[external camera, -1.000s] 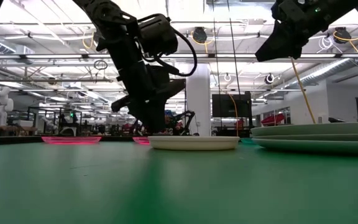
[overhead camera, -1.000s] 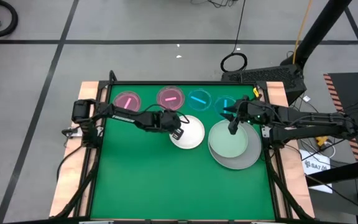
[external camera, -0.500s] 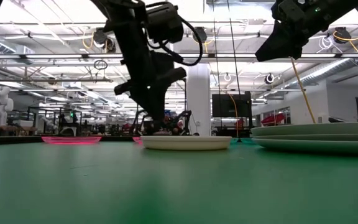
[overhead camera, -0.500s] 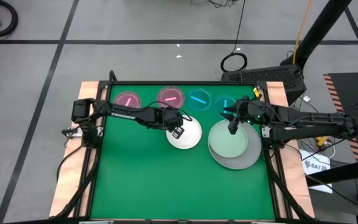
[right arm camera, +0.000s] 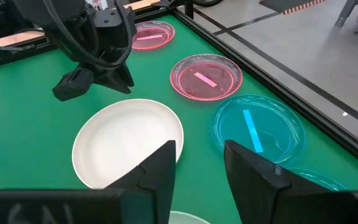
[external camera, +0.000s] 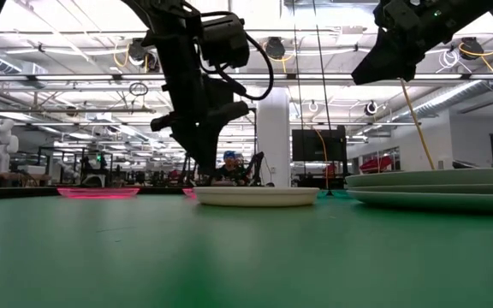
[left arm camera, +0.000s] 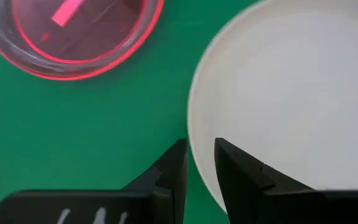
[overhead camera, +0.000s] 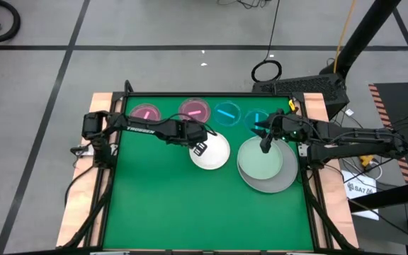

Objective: Stack plastic plates
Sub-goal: Stack the white plate on top of the green plate

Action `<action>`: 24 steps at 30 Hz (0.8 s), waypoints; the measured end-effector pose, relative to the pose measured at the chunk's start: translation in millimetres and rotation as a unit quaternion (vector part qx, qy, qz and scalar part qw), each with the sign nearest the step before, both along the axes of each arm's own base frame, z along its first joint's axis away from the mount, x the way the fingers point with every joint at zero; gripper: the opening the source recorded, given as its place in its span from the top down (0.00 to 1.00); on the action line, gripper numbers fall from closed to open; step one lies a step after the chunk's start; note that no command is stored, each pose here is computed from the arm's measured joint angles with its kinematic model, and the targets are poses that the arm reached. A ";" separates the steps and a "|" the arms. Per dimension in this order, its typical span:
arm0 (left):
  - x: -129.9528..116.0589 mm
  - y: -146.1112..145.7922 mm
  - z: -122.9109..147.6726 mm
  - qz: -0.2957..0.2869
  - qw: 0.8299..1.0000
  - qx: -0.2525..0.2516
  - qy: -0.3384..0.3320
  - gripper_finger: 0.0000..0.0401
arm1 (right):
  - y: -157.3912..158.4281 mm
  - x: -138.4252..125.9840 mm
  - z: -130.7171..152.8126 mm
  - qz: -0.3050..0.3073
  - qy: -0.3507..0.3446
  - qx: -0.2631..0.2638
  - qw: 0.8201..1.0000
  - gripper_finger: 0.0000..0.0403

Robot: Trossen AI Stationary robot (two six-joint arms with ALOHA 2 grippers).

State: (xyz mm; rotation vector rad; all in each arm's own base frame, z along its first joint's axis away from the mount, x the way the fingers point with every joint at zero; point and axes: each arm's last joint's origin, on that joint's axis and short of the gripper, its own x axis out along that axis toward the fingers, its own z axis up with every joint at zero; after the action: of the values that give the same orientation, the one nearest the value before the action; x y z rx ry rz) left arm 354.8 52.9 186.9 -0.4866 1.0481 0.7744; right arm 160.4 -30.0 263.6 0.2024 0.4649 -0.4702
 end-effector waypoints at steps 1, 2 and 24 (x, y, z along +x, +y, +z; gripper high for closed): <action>0.0 0.3 0.1 0.000 1.000 0.005 0.001 0.78 | 0.0 0.0 0.0 0.000 0.000 0.000 1.000 0.67; -0.1 0.6 0.1 0.000 1.000 0.009 0.002 0.78 | 0.0 0.0 0.0 0.000 0.000 0.000 1.000 0.67; 2.2 -12.5 1.3 0.012 0.999 0.047 -0.006 0.87 | 0.0 0.0 0.0 -0.006 -0.005 0.010 1.000 0.67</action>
State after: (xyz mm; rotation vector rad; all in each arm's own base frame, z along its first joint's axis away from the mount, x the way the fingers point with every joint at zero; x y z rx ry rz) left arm 357.0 40.3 188.2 -0.4231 0.9921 0.8370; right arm 160.4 -30.0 263.6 0.2269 0.4590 -0.4767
